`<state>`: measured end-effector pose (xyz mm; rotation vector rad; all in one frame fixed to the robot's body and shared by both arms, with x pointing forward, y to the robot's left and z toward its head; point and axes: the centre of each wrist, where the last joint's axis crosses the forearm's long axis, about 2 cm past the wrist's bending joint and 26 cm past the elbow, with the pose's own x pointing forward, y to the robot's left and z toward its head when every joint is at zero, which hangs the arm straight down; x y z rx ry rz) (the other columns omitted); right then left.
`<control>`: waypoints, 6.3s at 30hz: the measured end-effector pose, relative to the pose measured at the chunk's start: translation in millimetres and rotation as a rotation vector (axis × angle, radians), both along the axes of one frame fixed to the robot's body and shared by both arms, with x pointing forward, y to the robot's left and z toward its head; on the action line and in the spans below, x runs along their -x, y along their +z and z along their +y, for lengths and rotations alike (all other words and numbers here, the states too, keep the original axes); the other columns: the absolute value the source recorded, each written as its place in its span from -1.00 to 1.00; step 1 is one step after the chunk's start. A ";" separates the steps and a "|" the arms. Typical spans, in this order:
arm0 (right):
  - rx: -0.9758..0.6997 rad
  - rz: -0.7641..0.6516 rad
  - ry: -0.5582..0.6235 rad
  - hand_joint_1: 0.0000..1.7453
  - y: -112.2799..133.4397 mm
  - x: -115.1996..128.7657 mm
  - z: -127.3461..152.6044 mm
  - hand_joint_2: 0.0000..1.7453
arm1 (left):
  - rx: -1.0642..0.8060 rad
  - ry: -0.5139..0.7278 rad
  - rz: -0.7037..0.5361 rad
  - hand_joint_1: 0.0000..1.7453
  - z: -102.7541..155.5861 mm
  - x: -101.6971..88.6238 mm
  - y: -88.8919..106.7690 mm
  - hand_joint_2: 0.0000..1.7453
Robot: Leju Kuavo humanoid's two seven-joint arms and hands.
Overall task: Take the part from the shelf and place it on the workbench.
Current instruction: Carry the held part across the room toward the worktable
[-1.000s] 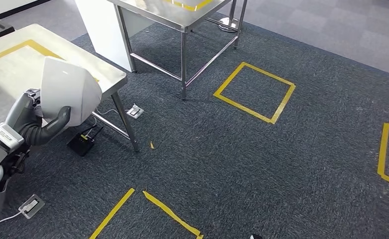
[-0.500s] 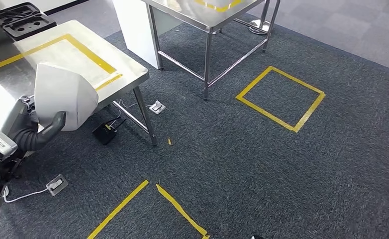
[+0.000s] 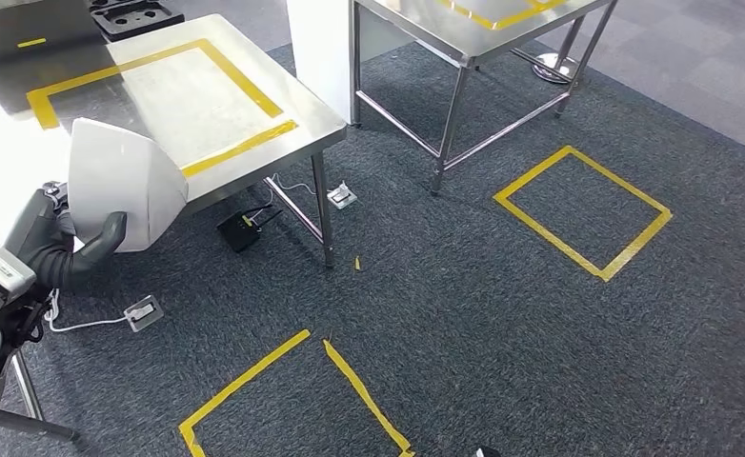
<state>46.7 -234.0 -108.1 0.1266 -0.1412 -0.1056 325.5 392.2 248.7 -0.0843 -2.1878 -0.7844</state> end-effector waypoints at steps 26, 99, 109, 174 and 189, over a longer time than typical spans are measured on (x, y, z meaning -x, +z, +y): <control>0.001 0.003 0.010 -1.00 0.0 -1.8 -2.4 -1.00 | -0.005 0.028 0.008 1.00 0.9 -11.0 14.4 1.00; 0.014 0.010 -0.031 -1.00 -0.6 0.9 -4.3 -1.00 | 0.063 0.091 -0.007 1.00 -4.0 -18.4 15.0 1.00; 0.012 0.008 -0.030 -1.00 -0.7 1.7 -4.2 -1.00 | 0.066 0.093 -0.016 1.00 -3.0 -19.9 18.6 1.00; 0.013 0.030 -0.032 -1.00 -1.4 8.5 -3.9 -1.00 | 0.076 0.095 -0.006 1.00 1.7 -17.5 9.5 1.00; 0.014 0.027 -0.031 -1.00 -1.1 5.3 -4.8 -1.00 | 0.070 0.097 -0.012 1.00 5.2 -22.6 16.9 1.00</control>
